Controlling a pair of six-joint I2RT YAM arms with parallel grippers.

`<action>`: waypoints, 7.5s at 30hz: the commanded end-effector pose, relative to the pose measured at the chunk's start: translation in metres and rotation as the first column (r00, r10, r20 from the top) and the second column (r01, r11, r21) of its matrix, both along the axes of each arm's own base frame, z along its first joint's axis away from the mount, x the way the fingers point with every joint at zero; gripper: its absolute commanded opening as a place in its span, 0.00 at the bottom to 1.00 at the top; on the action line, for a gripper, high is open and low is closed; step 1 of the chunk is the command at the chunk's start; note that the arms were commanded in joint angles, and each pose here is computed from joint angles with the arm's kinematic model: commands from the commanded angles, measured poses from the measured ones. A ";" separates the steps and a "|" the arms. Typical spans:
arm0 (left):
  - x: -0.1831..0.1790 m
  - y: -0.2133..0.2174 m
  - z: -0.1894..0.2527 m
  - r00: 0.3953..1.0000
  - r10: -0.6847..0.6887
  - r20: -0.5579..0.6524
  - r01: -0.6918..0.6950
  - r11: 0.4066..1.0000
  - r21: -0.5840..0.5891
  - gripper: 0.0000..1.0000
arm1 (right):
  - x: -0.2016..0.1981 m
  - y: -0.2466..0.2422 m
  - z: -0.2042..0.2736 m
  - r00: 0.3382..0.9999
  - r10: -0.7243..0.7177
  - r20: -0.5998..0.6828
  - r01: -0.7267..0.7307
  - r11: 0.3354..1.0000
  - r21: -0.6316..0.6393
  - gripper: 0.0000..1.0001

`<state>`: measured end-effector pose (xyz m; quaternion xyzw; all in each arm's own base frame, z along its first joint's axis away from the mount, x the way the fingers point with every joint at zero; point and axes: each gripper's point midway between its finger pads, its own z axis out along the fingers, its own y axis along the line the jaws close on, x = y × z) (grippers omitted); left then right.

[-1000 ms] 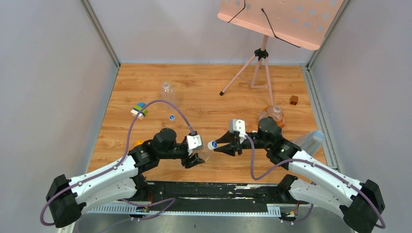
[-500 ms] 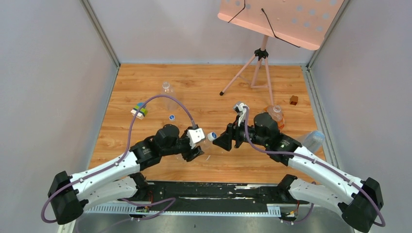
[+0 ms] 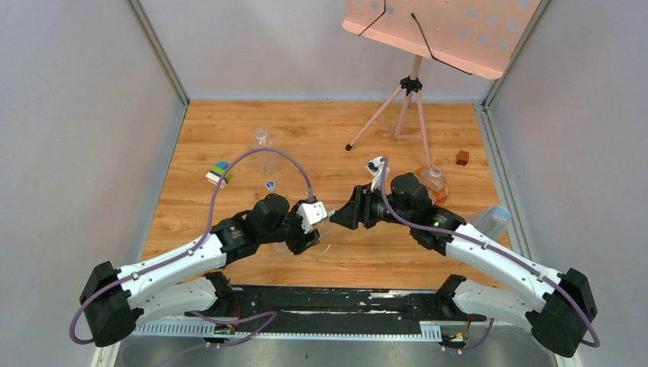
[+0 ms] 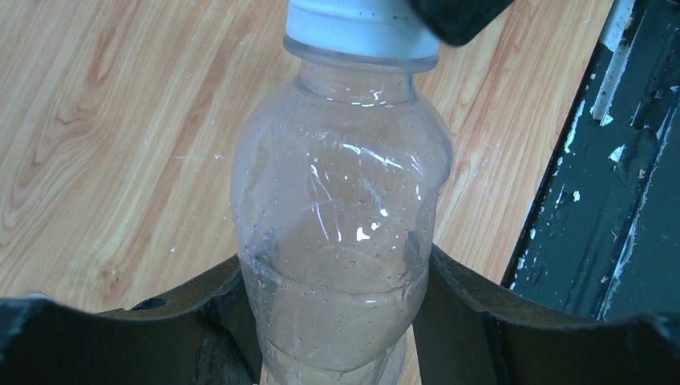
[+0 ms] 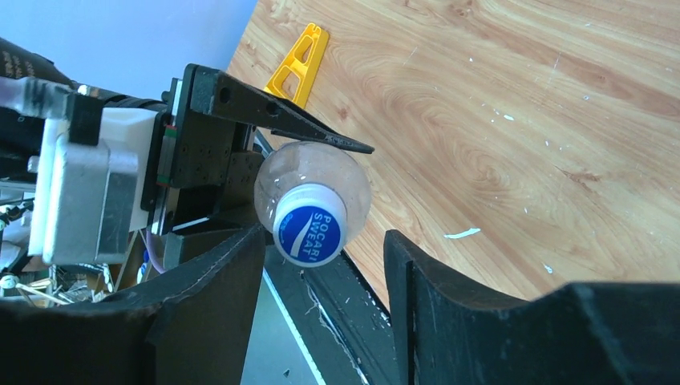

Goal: Unscrew the bottle caps
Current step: Unscrew the bottle cap from the plastic bottle.

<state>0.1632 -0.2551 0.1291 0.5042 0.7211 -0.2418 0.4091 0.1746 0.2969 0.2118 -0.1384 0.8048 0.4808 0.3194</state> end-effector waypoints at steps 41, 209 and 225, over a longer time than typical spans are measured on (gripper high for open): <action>-0.009 -0.037 0.079 0.995 0.014 -0.094 -0.046 0.935 -0.351 0.03 | 0.016 -0.019 0.070 0.978 -0.109 0.180 0.054 0.957 0.284 0.74; 0.010 -0.008 0.071 0.990 0.002 0.141 0.003 0.999 -0.037 0.00 | 0.023 -0.028 0.073 0.989 -0.086 0.120 0.073 0.992 0.106 0.75; -0.010 -0.011 0.059 0.954 -0.198 0.226 0.189 0.980 0.063 0.00 | -0.006 -0.008 0.045 0.987 0.141 -0.078 -0.133 0.986 0.100 0.68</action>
